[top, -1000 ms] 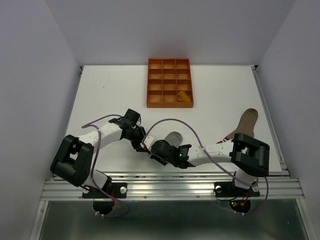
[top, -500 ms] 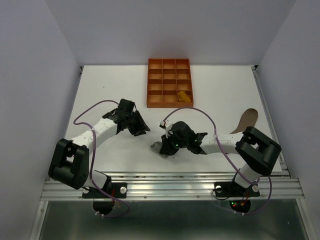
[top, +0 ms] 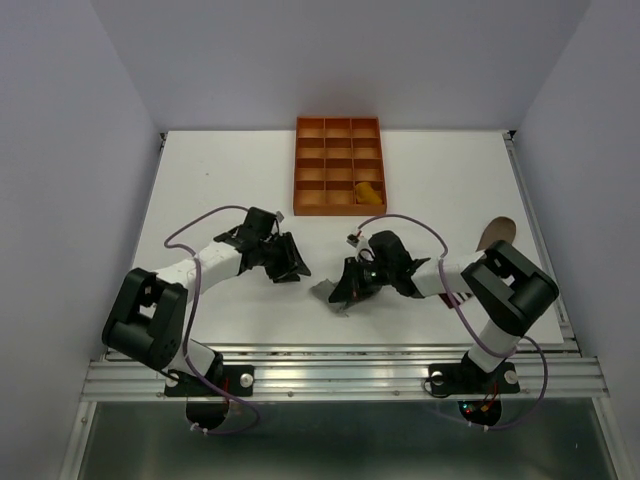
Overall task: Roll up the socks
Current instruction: Roll the sock at the center of the board.
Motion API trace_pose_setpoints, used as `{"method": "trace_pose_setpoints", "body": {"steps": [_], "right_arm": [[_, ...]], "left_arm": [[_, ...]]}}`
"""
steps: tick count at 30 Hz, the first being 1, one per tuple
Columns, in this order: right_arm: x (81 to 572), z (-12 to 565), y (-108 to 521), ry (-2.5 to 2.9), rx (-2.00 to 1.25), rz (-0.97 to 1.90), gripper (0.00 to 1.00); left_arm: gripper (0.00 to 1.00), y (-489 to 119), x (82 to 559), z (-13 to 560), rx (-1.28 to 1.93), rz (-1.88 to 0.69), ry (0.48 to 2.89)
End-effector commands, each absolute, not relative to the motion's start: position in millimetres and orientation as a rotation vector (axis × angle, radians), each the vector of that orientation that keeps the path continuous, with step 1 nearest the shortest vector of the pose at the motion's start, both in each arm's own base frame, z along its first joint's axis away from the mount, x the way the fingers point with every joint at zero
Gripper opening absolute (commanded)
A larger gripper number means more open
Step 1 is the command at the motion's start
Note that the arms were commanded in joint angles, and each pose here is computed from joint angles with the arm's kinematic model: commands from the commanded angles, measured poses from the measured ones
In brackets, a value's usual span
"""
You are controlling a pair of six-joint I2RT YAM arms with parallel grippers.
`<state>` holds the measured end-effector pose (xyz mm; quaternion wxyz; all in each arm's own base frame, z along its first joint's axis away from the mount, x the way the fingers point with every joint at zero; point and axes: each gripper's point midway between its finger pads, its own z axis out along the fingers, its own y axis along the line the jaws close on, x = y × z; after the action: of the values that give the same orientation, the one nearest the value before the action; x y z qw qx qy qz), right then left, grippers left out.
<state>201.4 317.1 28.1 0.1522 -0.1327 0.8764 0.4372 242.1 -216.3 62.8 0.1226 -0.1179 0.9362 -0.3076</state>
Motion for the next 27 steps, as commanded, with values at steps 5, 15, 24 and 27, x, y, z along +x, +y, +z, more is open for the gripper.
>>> {"method": "trace_pose_setpoints", "body": {"steps": [5, 15, 24, 27], "right_arm": [[165.0, -58.6, 250.8, 2.914, -0.109, 0.916, 0.01], [156.2, -82.6, 229.2, 3.006, -0.007, 0.765, 0.02], [160.6, -78.5, 230.1, 2.988, -0.081, 0.76, 0.04], [162.0, -74.3, 233.7, 2.973, -0.115, 0.79, 0.06]], "left_arm": [[0.55, -249.3, 227.5, 62.7, -0.062, -1.048, 2.734], [0.6, -254.9, 215.4, 49.9, 0.051, -0.997, 2.741], [0.6, -252.6, 212.5, 20.9, 0.029, -0.891, 2.803], [0.6, -250.3, 213.5, 10.9, 0.015, -0.804, 2.825]]}}
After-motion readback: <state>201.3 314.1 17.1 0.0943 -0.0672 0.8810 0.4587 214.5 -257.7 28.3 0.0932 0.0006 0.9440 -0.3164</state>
